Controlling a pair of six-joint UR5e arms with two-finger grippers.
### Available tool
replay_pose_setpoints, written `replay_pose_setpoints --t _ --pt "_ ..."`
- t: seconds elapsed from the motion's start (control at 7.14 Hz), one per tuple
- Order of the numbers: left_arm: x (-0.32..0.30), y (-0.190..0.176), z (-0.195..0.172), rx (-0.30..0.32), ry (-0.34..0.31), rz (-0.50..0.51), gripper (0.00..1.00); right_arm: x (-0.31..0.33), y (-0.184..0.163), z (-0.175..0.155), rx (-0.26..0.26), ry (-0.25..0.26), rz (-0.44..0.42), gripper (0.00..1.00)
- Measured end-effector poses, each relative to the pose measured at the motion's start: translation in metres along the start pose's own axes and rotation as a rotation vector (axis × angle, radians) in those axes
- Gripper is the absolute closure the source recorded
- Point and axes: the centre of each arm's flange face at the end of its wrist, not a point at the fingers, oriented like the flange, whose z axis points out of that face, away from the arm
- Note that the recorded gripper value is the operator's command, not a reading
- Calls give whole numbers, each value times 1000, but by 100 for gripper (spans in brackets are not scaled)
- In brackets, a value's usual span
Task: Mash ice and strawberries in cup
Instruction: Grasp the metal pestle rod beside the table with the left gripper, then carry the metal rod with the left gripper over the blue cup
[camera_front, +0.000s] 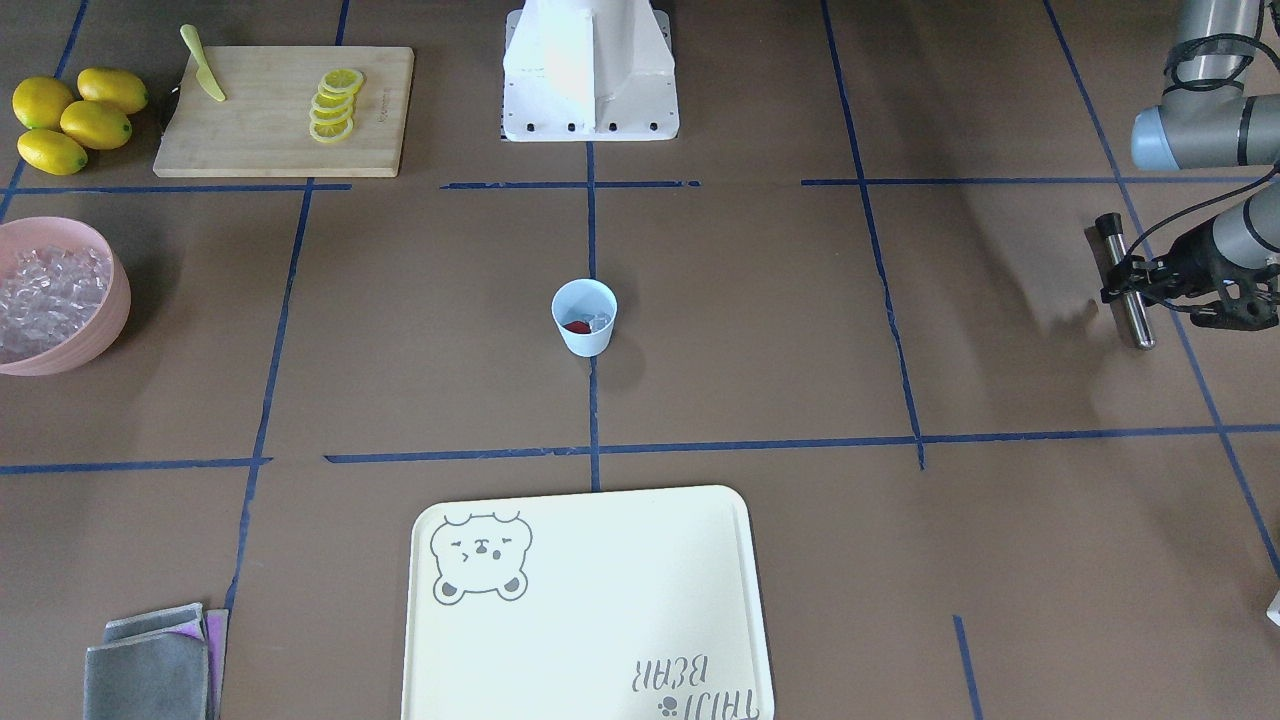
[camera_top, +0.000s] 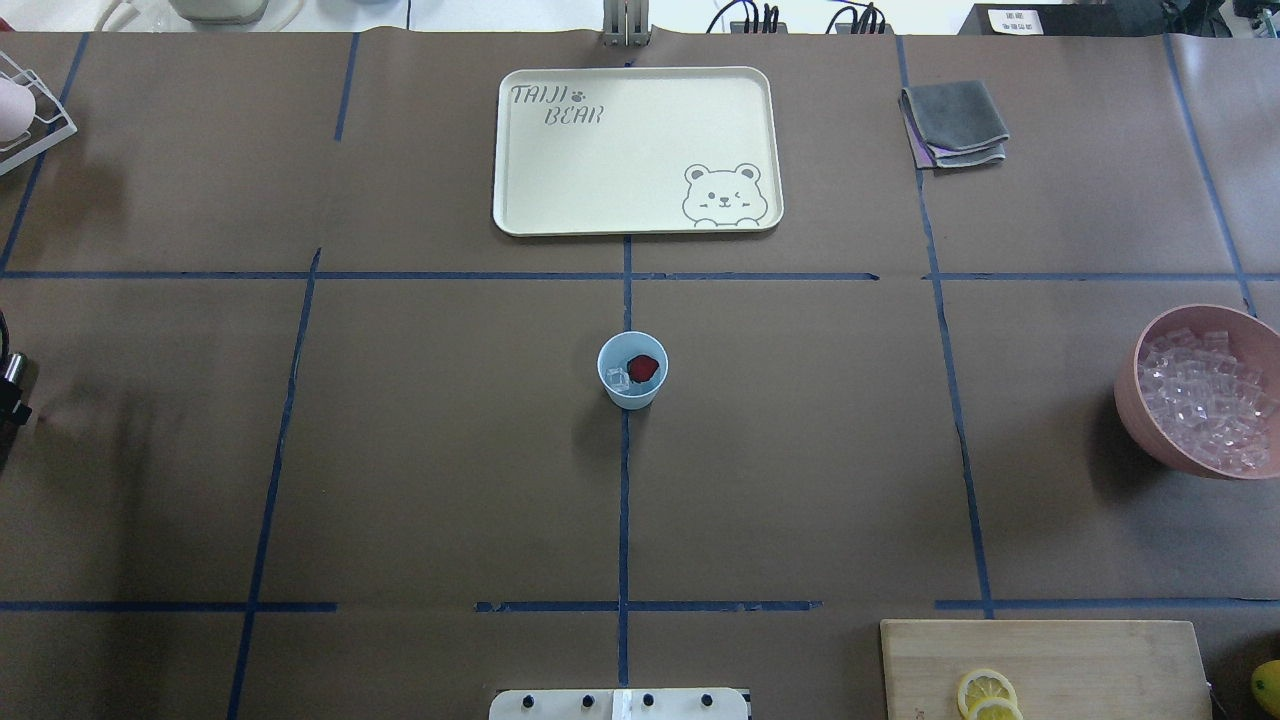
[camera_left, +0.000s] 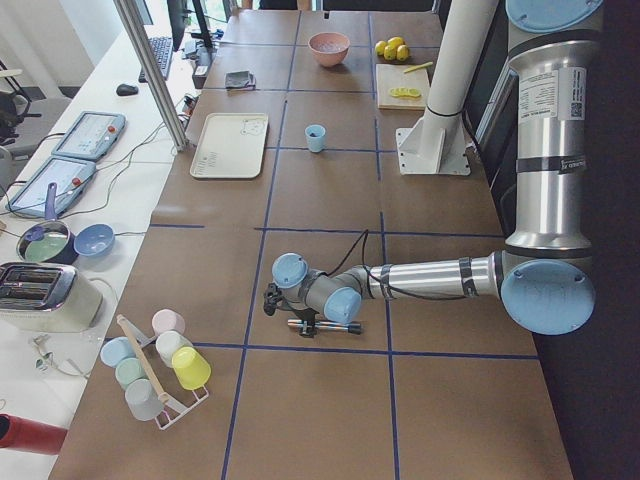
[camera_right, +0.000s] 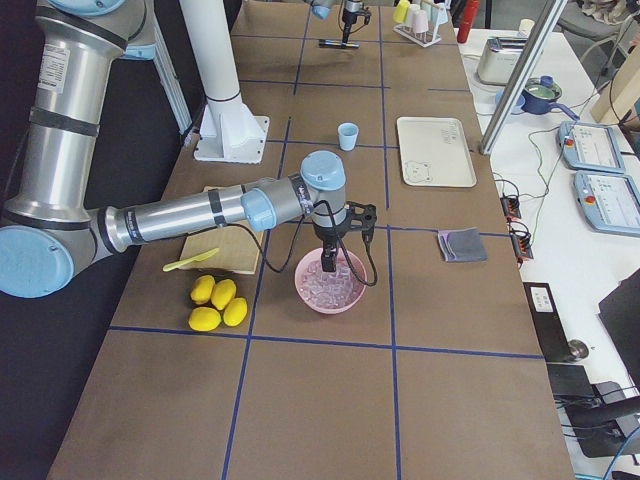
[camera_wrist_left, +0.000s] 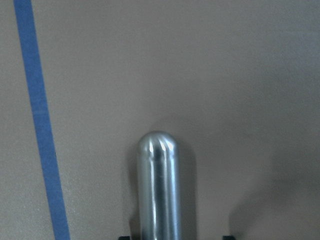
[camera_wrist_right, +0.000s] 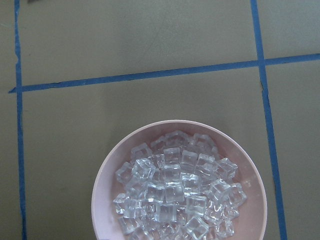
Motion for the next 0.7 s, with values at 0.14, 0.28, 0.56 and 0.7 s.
replay_pose_setpoints --t 0.14,0.28,0.56,0.7 --pt "-2 1 1 -4 -1 -4 100 0 0 0 0 0 1 0" --pt "-3 2 2 -10 2 -9 100 1 0 0 -1 1 2 0" --pt "8 2 -2 -33 40 -16 100 1 1 0 -1 1 4 0" --pt "28 -3 -16 -18 69 2 100 1 0 0 -1 0 3 0"
